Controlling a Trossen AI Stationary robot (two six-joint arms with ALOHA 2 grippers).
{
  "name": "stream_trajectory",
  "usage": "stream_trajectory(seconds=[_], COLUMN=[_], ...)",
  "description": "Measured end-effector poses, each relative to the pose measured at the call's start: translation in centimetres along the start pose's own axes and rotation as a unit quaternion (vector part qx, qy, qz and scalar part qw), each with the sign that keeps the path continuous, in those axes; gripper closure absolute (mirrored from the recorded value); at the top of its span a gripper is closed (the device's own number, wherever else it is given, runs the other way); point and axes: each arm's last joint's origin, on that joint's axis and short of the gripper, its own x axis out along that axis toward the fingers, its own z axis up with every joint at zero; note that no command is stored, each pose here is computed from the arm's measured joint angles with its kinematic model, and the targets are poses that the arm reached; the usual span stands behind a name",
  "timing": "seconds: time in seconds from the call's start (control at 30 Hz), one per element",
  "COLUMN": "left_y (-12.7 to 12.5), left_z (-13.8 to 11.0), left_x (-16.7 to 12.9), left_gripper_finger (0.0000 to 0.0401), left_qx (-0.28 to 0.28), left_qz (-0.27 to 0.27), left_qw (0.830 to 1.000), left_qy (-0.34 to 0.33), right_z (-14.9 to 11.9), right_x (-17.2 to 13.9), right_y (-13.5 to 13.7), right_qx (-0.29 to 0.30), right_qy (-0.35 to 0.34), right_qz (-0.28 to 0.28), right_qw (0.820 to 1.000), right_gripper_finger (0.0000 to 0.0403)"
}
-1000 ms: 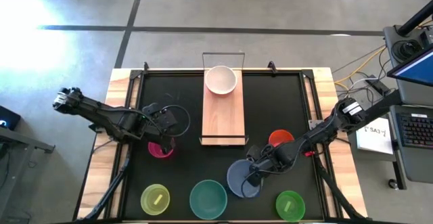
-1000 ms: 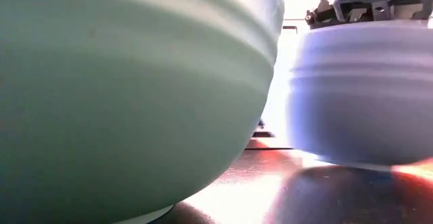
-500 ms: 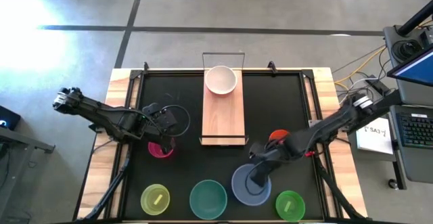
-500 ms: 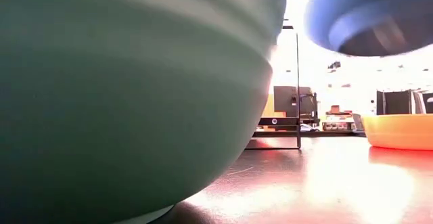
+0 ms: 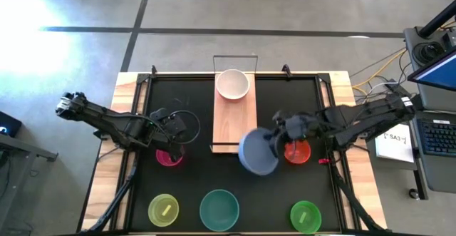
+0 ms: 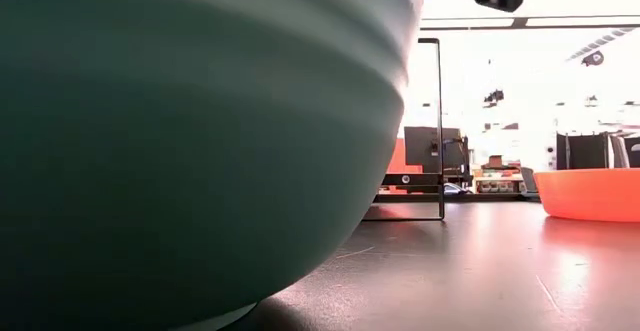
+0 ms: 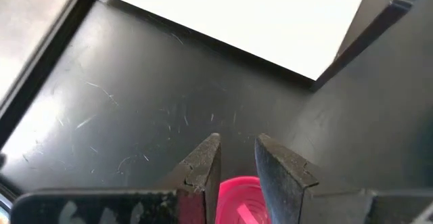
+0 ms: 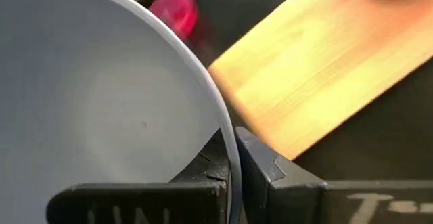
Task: Place and stack bowls onto a shelf
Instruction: Stack the large blue bowl on top of the large white bowl on the shelf
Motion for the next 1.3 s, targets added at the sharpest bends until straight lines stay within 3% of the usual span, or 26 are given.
stream_trajectory(seconds=[0.2, 0.37, 0.47, 0.57, 0.7, 0.87, 1.07, 1.3], left_y=[-0.3, -0.9, -0.8, -0.8, -1.3, -1.5, -0.8, 0.6], left_z=[0.9, 2.6, 3.7, 4.7, 6.1, 8.4, 11.1, 13.7], left_x=[-0.1, -0.4, -0.9, -1.5, -1.6, -0.8, 0.3, 0.1], left_gripper_finger=[0.0326, 0.0326, 0.0326, 0.0326, 0.0326, 0.0326, 0.0326, 0.0326], left_qx=[0.017, 0.037, 0.032, 0.014, 0.016, 0.037, 0.046, 0.043], left_qz=[0.025, 0.061, 0.134, 0.231, 0.318, 0.341, 0.325, 0.299], left_qw=[0.997, 0.981, 0.959, 0.923, 0.890, 0.882, 0.879, 0.852], left_qy=[-0.072, -0.178, -0.249, -0.307, -0.327, -0.322, -0.347, -0.427], right_z=[3.1, 5.8, 7.3, 8.8, 10.6, 12.0, 13.0, 13.7], right_x=[1.2, 1.9, 1.9, 1.7, 1.6, 2.3, 3.5, 4.8], right_y=[-2.3, -4.0, -4.6, -4.8, -4.4, -4.0, -4.4, -5.6], right_qx=[-0.024, -0.062, -0.101, -0.139, -0.180, -0.221, -0.247, -0.249], right_qy=[-0.060, -0.142, -0.204, -0.269, -0.342, -0.390, -0.404, -0.398], right_qz=[-0.054, -0.115, -0.168, -0.223, -0.239, -0.257, -0.303, -0.327], right_qw=[0.996, 0.981, 0.959, 0.926, 0.891, 0.856, 0.827, 0.820], right_gripper_finger=[0.0394, 0.0394, 0.0394, 0.0394, 0.0394, 0.0394, 0.0394, 0.0394])
